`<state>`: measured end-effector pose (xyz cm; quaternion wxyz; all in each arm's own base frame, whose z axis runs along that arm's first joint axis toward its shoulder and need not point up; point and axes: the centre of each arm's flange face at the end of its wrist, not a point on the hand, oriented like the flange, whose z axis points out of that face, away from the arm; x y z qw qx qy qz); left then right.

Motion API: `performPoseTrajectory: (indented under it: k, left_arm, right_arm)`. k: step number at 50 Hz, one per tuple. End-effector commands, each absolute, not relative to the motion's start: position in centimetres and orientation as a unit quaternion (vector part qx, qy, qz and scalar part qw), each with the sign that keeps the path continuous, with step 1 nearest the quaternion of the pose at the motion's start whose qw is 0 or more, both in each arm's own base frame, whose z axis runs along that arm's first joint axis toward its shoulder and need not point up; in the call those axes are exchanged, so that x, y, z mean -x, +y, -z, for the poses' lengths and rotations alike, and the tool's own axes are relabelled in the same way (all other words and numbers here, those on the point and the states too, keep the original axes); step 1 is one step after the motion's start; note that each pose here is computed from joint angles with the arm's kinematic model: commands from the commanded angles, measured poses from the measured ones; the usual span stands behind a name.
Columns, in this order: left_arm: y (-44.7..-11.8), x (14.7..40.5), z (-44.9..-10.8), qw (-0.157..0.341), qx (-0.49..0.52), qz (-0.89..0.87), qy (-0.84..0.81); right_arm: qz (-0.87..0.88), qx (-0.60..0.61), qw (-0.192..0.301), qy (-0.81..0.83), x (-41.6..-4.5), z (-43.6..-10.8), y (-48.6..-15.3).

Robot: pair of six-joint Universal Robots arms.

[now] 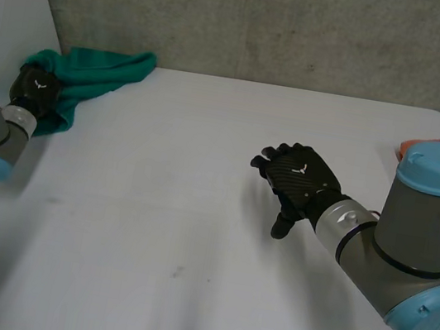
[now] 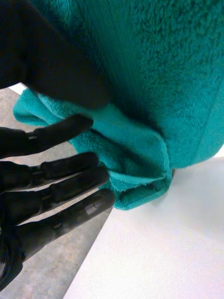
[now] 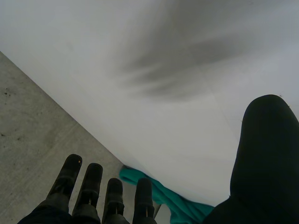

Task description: Fold the laundry.

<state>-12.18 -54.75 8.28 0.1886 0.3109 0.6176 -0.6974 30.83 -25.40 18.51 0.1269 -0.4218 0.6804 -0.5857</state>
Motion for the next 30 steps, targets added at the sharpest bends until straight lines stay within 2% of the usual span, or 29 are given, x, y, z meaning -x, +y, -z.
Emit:
performPoseTrajectory:
  k: [1,6,13,17,18,19,22,23,26,30]
  left_arm:
    - [-54.6,12.5,-7.8,0.182,-0.322,0.696,0.615]
    - [-53.7,14.0,-8.2,0.191,-0.348,0.686,0.610]
    - [-51.0,17.0,-14.4,0.168,-0.343,0.701,0.602]
    - [-47.5,19.1,-18.5,0.118,-0.326,0.715,0.608]
    - [-45.0,20.8,-20.2,0.079,-0.317,0.720,0.612]
    - [-44.7,21.0,-20.3,0.074,-0.317,0.721,0.612]
    - [-40.5,23.3,-22.3,0.022,-0.314,0.724,0.613]
    - [-38.2,24.3,-23.2,-0.001,-0.316,0.725,0.612]
    - [-34.3,26.1,-23.9,-0.034,-0.332,0.720,0.608]
    - [-25.7,30.2,-24.1,-0.106,-0.385,0.700,0.592]
  right_arm:
    - [0.588,0.421,0.126,0.679,-30.8,-18.7,-25.5]
    - [0.594,0.414,0.120,0.679,-30.5,-19.1,-26.0]
    - [0.609,0.397,0.103,0.679,-29.6,-20.1,-27.1]
    - [0.615,0.388,0.096,0.679,-29.3,-20.7,-27.7]
    - [0.620,0.382,0.089,0.680,-29.0,-21.0,-28.1]
    - [0.623,0.377,0.084,0.680,-28.8,-21.2,-28.4]
    - [0.630,0.363,0.069,0.683,-28.1,-21.8,-29.2]
    - [0.631,0.362,0.067,0.683,-28.0,-21.9,-29.2]
    - [0.637,0.357,0.065,0.680,-27.8,-22.5,-29.3]
    - [0.642,0.351,0.060,0.679,-27.4,-23.1,-29.6]
